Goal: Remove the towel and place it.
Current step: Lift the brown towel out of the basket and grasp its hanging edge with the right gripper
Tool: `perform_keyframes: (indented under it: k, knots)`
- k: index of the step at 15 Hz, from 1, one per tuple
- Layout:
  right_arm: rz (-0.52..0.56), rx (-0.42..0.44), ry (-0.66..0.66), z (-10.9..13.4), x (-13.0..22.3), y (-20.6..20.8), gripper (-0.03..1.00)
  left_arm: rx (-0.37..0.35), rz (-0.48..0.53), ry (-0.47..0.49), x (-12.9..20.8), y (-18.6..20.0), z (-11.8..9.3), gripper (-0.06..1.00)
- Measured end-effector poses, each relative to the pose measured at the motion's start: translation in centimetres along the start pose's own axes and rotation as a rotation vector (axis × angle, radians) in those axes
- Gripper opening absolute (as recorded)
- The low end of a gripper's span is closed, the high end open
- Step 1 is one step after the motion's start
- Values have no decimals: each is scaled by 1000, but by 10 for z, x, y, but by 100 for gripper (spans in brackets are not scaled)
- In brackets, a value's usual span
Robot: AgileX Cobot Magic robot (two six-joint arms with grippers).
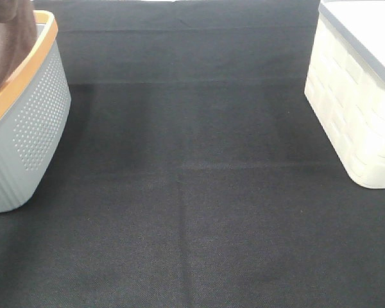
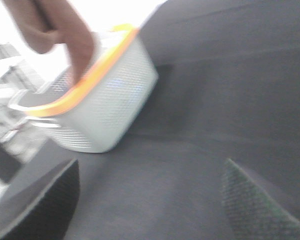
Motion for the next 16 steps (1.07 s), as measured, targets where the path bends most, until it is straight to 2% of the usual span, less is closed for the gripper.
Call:
perform_keyframes:
  k: [2, 4, 10, 12, 13, 14, 16]
  knots:
    - [8, -85, 10, 5, -9, -14, 73, 52, 21, -27, 14, -8, -20, 0]
    - [34, -117, 57, 1, -18, -27, 71, 84, 37, -37, 28, -17, -32, 0]
    - [88, -126, 232, -17, -84, -63, 70, 99, 98, -37, 74, -53, -35, 0]
    - [158, -158, 365, -12, -87, -90, 70, 92, 116, -45, 94, -68, -35, 0]
    - [172, -138, 425, -13, -89, -103, 70, 89, 121, -46, 102, -73, -35, 0]
    - [172, -138, 425, -13, -89, -103, 70, 89, 121, -46, 102, -73, -35, 0]
    - [179, -113, 545, -10, -89, -128, 70, 86, 125, -62, 116, -81, -39, 0]
Point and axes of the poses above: a point on each arm's last joint axis where the gripper is mounted, y pointing back along that axis away from the gripper, z along the wrist's bending axis when the last joint is at zero, x = y × z, the point moved 9 cm from there along -y, pointing out along that axis toward the gripper, and after that the axes turned 6 degrees about y, right-handed, at the moved point
